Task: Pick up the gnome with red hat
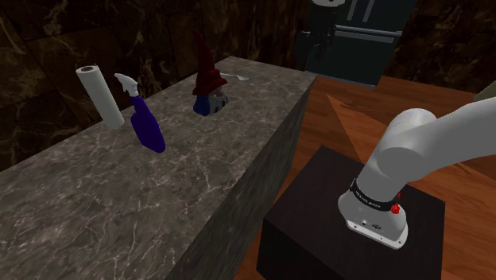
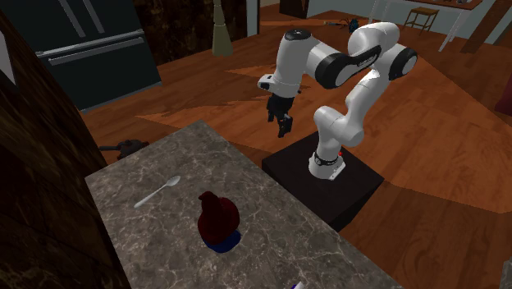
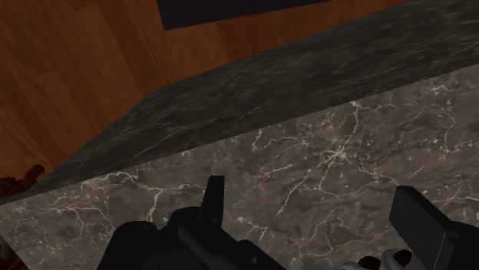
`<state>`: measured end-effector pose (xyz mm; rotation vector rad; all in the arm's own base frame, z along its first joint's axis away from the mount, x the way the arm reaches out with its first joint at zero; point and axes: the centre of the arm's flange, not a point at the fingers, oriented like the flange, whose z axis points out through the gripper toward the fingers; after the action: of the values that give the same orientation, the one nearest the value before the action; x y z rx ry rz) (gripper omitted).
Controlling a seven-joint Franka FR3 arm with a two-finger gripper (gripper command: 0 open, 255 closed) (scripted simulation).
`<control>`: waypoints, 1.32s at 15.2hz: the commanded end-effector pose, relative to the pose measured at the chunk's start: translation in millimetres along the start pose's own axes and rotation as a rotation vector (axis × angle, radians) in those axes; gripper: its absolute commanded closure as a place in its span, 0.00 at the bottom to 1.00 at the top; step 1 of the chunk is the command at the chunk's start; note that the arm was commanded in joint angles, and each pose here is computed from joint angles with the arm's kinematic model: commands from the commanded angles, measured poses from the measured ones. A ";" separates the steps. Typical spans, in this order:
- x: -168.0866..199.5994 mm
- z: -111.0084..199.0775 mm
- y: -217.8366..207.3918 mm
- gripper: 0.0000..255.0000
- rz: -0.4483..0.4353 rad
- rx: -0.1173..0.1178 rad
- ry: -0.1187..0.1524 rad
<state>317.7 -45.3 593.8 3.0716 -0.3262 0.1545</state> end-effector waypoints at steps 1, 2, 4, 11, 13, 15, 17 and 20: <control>0.0 0.0 0.0 0.00 0.000 0.000 0.000; 9.7 0.2 -5.6 0.00 -0.010 0.000 0.014; 29.0 0.3 -17.2 0.00 -0.029 0.000 0.043; 94.7 -3.7 -60.4 0.00 -0.096 0.001 0.142; 112.8 -6.0 -73.5 0.00 -0.115 0.001 0.170; 130.5 -8.9 -87.0 0.00 -0.134 0.001 0.198; 147.9 -12.2 -100.8 0.00 -0.154 0.001 0.227; 173.4 -18.2 -122.2 0.00 -0.182 0.001 0.269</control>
<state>502.0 34.5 623.4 3.0121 -0.0479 0.5291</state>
